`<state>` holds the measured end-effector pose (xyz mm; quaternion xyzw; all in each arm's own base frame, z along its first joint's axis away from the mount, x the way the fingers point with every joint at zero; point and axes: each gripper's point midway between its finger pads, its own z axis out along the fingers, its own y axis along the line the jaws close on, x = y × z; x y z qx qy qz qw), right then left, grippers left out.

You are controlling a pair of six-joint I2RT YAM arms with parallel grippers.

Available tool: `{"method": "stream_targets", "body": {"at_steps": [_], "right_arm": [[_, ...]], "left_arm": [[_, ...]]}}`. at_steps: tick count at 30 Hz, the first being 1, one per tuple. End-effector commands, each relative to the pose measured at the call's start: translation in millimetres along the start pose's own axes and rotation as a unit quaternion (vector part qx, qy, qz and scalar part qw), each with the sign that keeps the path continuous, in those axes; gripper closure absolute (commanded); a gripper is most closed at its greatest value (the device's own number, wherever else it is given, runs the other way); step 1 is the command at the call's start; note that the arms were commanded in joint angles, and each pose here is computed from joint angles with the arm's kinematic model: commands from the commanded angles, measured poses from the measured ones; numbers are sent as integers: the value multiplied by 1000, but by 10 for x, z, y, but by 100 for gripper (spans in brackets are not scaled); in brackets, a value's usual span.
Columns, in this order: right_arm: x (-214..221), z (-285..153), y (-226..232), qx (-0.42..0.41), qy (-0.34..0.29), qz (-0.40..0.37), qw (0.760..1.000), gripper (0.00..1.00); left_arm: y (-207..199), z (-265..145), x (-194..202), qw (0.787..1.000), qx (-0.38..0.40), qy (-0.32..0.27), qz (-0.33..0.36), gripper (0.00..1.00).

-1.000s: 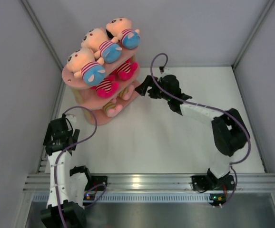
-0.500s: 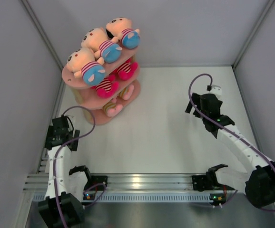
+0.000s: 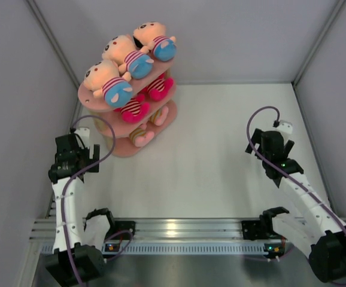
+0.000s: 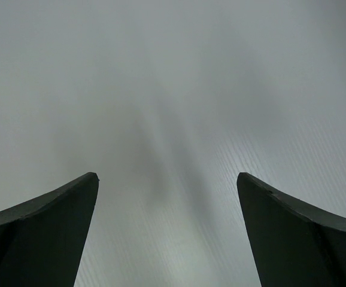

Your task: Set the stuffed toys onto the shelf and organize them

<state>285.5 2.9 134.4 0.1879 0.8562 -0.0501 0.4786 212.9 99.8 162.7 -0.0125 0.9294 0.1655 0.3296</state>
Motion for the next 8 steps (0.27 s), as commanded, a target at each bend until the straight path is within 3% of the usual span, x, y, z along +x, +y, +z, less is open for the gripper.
{"method": "stream_targets", "body": {"at_steps": [1,8], "right_arm": [[-125,-11,64,-17,-25,5,1000,1],[-109,-24,120,-42,-35,8,998,0]], "left_arm": [[-56,-155,-188,998,23,-51,-9,1],[-58,-230,-208,997,22,-70,-8,1]]}}
